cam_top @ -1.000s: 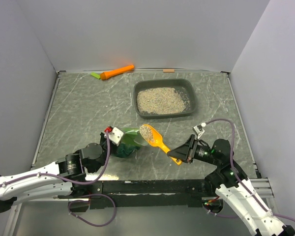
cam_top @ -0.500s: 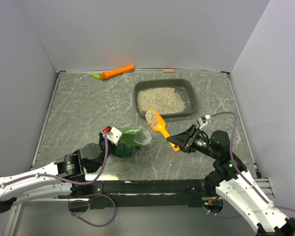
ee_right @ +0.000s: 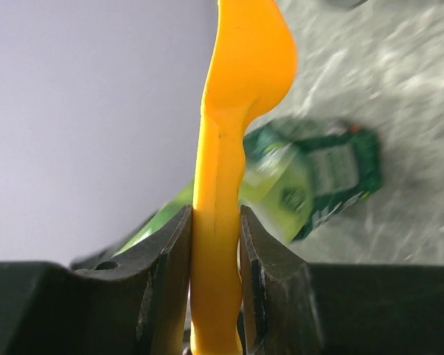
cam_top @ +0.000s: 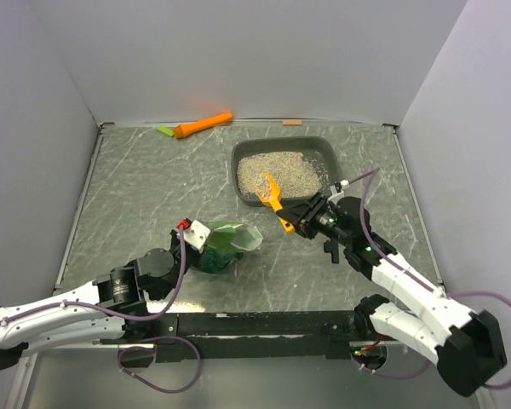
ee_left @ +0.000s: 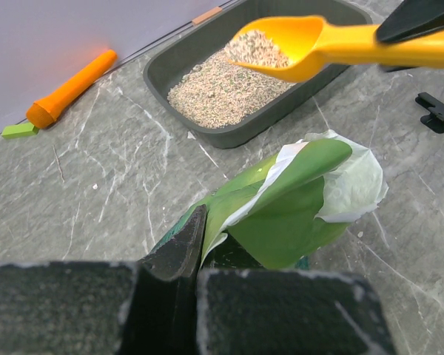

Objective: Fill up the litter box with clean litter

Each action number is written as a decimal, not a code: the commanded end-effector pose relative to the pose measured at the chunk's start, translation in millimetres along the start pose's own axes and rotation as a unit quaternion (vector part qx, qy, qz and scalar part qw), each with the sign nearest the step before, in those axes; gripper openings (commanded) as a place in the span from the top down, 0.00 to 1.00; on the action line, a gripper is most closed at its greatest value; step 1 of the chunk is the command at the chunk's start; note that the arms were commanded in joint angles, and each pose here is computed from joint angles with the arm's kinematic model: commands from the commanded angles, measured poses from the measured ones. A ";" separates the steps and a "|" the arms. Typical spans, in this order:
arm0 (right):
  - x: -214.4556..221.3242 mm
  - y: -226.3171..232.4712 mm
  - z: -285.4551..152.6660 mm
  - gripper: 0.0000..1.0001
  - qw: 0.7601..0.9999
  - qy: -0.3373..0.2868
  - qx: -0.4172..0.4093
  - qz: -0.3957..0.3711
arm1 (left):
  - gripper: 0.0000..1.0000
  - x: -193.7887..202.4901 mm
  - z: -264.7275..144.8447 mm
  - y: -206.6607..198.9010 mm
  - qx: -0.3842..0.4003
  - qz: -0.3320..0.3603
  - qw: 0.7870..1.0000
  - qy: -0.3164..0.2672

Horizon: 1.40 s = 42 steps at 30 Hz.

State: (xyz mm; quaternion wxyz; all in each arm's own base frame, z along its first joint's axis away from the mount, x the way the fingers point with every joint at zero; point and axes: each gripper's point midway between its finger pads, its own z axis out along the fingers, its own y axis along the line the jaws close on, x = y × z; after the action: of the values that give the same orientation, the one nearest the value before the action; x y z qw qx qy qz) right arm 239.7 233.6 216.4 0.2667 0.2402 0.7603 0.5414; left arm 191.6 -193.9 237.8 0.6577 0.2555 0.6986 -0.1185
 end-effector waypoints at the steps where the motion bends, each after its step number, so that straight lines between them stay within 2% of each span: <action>1: -42.4 29.2 16.1 1.00 0.996 -0.070 -0.028 -0.049 | 0.99 -18.7 -2.1 -1.5 0.008 -0.024 0.999 -0.023; 3: -52.6 10.8 26.7 1.00 0.996 -0.064 0.008 -0.067 | 0.99 -18.8 -2.7 -0.3 0.007 -0.024 0.999 -0.024; 9: -84.0 -4.0 39.1 1.00 0.986 -0.062 0.073 -0.137 | 0.99 -20.7 -3.9 0.0 0.009 -0.025 0.999 -0.028; 13: -105.6 -16.4 34.3 1.00 0.965 -0.053 0.174 -0.190 | 0.99 -20.1 -3.5 0.0 0.008 -0.026 0.999 -0.026; 17: -128.3 -44.3 27.6 1.00 0.919 -0.030 0.293 -0.262 | 0.99 -19.1 -3.2 -0.3 0.008 -0.023 0.999 -0.024; 25: -139.8 -59.5 16.9 1.00 0.864 0.018 0.371 -0.340 | 0.99 -20.1 -3.9 1.9 0.004 -0.025 0.999 -0.026; 28: -142.4 -60.3 7.3 1.00 0.817 0.036 0.423 -0.389 | 0.99 -19.9 -3.6 1.2 0.005 -0.024 0.999 -0.026; 29: -149.5 -64.3 3.7 1.00 0.791 0.033 0.452 -0.411 | 0.99 -19.5 -3.7 1.8 0.004 -0.024 0.999 -0.025; 31: -143.2 -53.8 1.6 1.00 0.758 0.038 0.473 -0.447 | 0.99 -18.4 -3.4 1.1 0.004 -0.022 0.999 -0.022; 32: -147.5 -46.8 -0.4 1.00 0.721 0.024 0.495 -0.484 | 0.99 -18.5 -3.2 2.3 0.001 -0.023 0.999 -0.023; 34: -139.7 -37.4 4.3 1.00 0.699 0.029 0.493 -0.517 | 0.99 -18.4 -3.5 3.3 -0.001 -0.023 0.999 -0.022; 39: -144.0 -23.1 1.6 1.00 0.662 0.013 0.510 -0.549 | 0.99 -17.9 -3.6 4.2 -0.003 -0.023 0.999 -0.022; 42: -141.9 -11.8 -5.2 1.00 0.658 0.004 0.507 -0.557 | 0.99 -17.9 -3.6 4.5 -0.004 -0.023 0.999 -0.022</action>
State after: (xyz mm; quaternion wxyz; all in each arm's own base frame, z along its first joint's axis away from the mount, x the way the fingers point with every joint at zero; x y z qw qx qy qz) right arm 337.1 155.2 195.0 0.3257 -0.1322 0.9291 -0.1146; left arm 191.0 -191.3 240.0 0.6602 0.2537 0.6969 -0.1193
